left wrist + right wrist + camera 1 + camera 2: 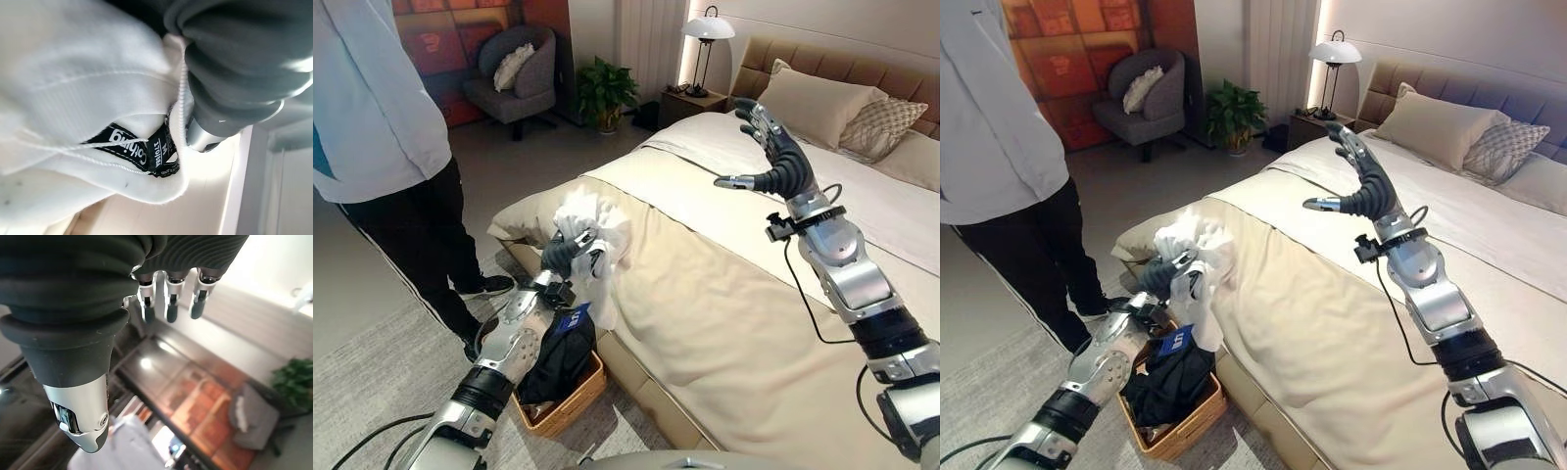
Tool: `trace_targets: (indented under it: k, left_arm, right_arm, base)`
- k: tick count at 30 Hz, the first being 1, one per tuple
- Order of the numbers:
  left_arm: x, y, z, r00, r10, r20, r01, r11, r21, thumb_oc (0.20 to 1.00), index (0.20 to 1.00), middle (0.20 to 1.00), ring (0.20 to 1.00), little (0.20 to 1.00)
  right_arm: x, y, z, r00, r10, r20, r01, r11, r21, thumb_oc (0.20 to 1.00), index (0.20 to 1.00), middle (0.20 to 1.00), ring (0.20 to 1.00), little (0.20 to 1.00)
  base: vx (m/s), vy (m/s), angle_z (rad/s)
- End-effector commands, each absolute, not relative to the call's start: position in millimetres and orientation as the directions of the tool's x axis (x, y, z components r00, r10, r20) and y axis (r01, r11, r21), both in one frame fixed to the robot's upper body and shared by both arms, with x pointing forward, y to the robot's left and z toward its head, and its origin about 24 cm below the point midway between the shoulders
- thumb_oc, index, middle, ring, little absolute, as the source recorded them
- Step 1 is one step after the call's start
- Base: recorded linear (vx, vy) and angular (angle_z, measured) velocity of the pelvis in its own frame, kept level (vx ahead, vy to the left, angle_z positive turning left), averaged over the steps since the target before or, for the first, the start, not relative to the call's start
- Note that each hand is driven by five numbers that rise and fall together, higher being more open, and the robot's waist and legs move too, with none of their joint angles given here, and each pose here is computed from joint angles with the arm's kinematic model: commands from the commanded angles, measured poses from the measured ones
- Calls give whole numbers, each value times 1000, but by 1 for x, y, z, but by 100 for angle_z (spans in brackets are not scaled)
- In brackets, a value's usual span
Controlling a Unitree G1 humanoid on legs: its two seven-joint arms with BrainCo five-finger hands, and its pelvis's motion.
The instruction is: Pick up clothes into the bucket
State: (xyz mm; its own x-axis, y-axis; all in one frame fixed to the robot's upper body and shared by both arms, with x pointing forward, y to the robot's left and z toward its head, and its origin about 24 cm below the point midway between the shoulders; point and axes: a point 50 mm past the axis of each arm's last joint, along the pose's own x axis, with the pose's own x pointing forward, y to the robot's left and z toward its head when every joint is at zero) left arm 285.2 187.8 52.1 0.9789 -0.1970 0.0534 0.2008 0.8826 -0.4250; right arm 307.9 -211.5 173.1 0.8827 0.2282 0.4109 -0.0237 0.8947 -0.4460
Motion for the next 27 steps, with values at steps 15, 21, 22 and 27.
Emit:
trace_targets:
  k: [15, 21, 22, 27]
  left_arm:
    - [262, 333, 112, 886, 344, 311, -411, 894, 181, 200, 200, 200, 200, 200]
    - [270, 348, 126, 847, 402, 348, -491, 842, 224, 200, 200, 200, 200, 200]
    - [275, 351, 136, 834, 406, 373, -509, 828, 237, 200, 200, 200, 200, 200]
    - [287, 357, 158, 794, 436, 424, -555, 803, 215, 200, 200, 200, 200, 200]
  right_arm:
    - [196, -282, -35, 933, -209, -293, 64, 898, -436, 1000, 1000, 1000, 1000, 1000]
    - [170, -286, -73, 849, -238, -471, -17, 880, -475, 1000, 1000, 1000, 1000, 1000]
    - [165, -286, -78, 835, -237, -496, -43, 871, -489, 1000, 1000, 1000, 1000, 1000]
    - [161, -280, -84, 826, -225, -517, -64, 874, -482, 1000, 1000, 1000, 1000, 1000]
  base:
    - [-66, 36, 4]
    - [-107, 43, -9]
    - [-79, 40, -19]
    - [-94, 10, -13]
